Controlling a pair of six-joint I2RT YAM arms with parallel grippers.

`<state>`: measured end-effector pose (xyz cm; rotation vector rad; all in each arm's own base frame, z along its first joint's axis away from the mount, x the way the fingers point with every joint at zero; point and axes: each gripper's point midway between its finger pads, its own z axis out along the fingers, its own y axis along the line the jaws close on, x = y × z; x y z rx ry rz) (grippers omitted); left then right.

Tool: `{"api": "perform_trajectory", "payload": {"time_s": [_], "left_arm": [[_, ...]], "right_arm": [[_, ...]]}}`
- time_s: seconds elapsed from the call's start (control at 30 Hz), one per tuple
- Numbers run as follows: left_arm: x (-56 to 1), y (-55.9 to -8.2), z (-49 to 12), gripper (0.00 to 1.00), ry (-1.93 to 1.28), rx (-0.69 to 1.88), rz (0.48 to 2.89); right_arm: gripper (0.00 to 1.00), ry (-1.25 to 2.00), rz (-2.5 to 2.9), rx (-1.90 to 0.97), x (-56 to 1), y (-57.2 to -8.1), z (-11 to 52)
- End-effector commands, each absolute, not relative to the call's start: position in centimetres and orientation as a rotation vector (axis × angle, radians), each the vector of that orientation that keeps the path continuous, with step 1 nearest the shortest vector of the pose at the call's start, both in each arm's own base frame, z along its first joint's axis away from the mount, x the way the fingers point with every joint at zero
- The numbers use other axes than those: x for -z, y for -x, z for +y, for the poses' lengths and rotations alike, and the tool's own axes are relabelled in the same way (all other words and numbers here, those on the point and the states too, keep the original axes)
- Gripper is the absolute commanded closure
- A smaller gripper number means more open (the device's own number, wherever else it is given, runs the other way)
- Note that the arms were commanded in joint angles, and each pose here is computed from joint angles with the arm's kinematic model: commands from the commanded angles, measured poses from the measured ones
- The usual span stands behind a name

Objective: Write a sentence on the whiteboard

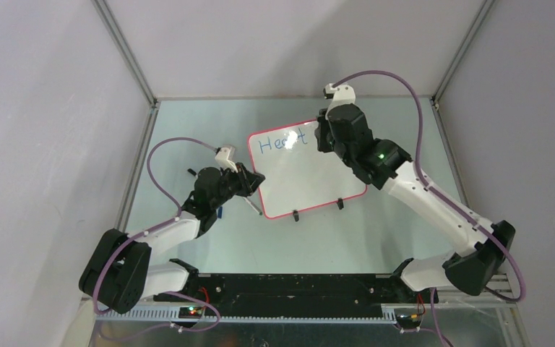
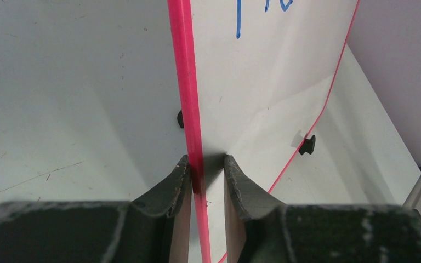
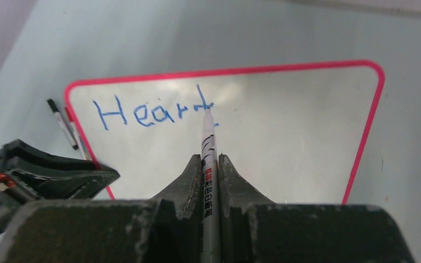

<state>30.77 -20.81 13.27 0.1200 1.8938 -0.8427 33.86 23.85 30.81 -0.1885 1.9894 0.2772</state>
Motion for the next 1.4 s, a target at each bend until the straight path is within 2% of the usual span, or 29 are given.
{"api": "perform_trajectory", "payload": {"time_s": [0.0,0.13,0.27,0.67,0.9,1.07,1.2,1.37], "left_arm": [[-14.1,-31.6,-20.5,0.81,-0.154,0.774,1.860],[-14.2,-31.6,-20.4,0.79,-0.149,0.771,1.857],[-14.3,-31.6,-20.4,0.77,-0.149,0.771,1.854],[-14.1,-31.9,-20.2,0.74,-0.148,0.750,1.863],[-14.1,-31.8,-20.2,0.74,-0.148,0.748,1.861],[-14.1,-31.8,-20.2,0.74,-0.149,0.750,1.862],[-14.1,-31.8,-20.2,0.74,-0.149,0.746,1.863],[-14.1,-31.9,-20.2,0.74,-0.150,0.745,1.864]], "right_arm": [[1.00,0.216,1.856,-0.345,-35.3,-34.1,24.6],[1.00,0.198,1.755,-0.358,-39.3,-34.7,24.3],[1.00,0.208,1.698,-0.350,-40.5,-35.8,24.1],[1.00,0.114,1.684,-0.376,-36.3,-37.2,22.9],[1.00,-0.178,1.659,-0.285,-34.3,-36.6,21.2],[1.00,-0.054,1.647,-0.439,-36.1,-35.1,22.9],[1.00,0.019,1.617,-0.368,-37.4,-34.4,21.3],[1.00,0.093,1.672,-0.403,-35.7,-35.1,20.6]]}}
